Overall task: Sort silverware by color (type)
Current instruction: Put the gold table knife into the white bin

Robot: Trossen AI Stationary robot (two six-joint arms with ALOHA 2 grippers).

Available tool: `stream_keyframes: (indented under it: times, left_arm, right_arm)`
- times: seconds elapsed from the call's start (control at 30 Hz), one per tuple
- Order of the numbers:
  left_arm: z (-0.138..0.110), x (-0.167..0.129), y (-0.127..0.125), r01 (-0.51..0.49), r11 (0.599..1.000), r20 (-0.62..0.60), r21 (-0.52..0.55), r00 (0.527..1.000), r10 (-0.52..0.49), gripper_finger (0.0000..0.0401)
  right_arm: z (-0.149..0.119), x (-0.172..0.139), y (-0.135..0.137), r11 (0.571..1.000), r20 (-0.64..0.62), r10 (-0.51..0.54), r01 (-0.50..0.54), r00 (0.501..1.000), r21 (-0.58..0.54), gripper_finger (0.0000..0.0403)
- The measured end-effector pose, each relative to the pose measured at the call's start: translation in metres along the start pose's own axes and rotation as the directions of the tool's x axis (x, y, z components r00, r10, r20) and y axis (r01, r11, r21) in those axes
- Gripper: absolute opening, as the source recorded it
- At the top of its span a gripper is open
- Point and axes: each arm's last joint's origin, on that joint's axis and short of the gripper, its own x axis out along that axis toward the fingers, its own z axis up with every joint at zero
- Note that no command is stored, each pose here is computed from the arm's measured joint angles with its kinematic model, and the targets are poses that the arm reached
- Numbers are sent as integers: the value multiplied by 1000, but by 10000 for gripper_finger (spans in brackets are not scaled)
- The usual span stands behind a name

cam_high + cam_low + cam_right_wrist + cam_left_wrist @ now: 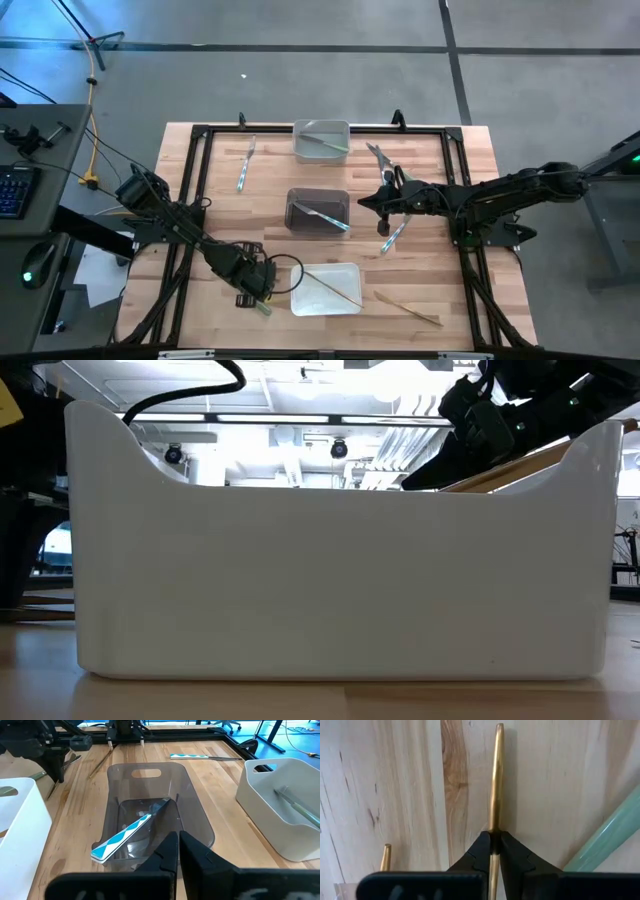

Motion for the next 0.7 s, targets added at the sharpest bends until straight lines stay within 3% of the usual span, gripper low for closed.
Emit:
stream_keyframes:
  times: [0.27, 0.43, 0.7]
  left_arm:
    - [-2, -38, 13, -42, 999, 146, -15, 988, 44, 5]
    - [2, -66, 20, -74, 997, 284, -17, 956, 75, 4]
    - [36, -102, 23, -148, 986, 432, 80, 896, 99, 4]
  right_arm:
    - [0, 0, 0, 1000, -1, 0, 0, 1000, 0, 0]
    - [0, 0, 0, 1000, -3, 0, 0, 1000, 4, 0]
    - [0, 0, 0, 1000, -5, 0, 0, 1000, -4, 0]
